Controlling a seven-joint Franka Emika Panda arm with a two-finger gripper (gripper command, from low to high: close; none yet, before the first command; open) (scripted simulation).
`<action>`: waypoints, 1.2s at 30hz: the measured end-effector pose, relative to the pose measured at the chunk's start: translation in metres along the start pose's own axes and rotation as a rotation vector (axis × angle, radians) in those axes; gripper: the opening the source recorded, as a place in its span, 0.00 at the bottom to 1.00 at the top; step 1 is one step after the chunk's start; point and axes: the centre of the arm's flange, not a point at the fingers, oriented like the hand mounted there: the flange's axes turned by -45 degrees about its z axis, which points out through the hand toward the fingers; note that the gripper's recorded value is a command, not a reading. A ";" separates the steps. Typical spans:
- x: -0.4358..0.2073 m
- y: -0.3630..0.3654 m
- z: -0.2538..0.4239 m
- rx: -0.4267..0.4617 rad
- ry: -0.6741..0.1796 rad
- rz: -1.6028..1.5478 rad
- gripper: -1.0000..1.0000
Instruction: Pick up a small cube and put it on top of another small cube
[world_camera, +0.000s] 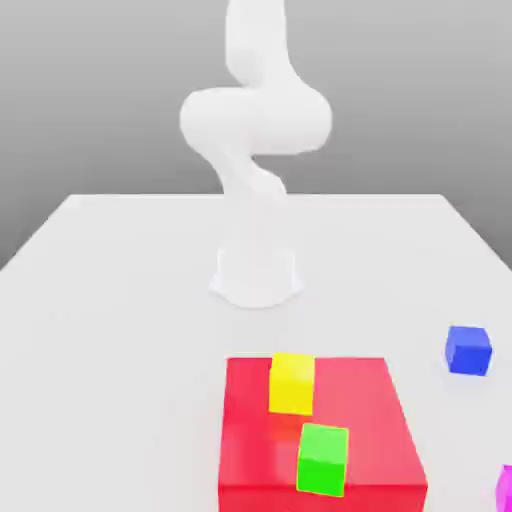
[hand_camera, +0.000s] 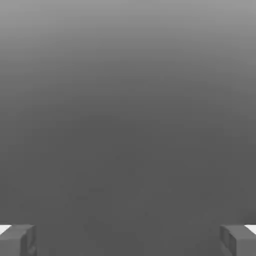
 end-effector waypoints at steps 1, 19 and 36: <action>0.003 -0.007 0.017 0.009 -0.024 -0.036 0.50; -0.058 -0.177 0.294 0.238 -0.394 -0.677 0.50; -0.269 -0.298 0.489 0.470 -0.628 -1.126 0.00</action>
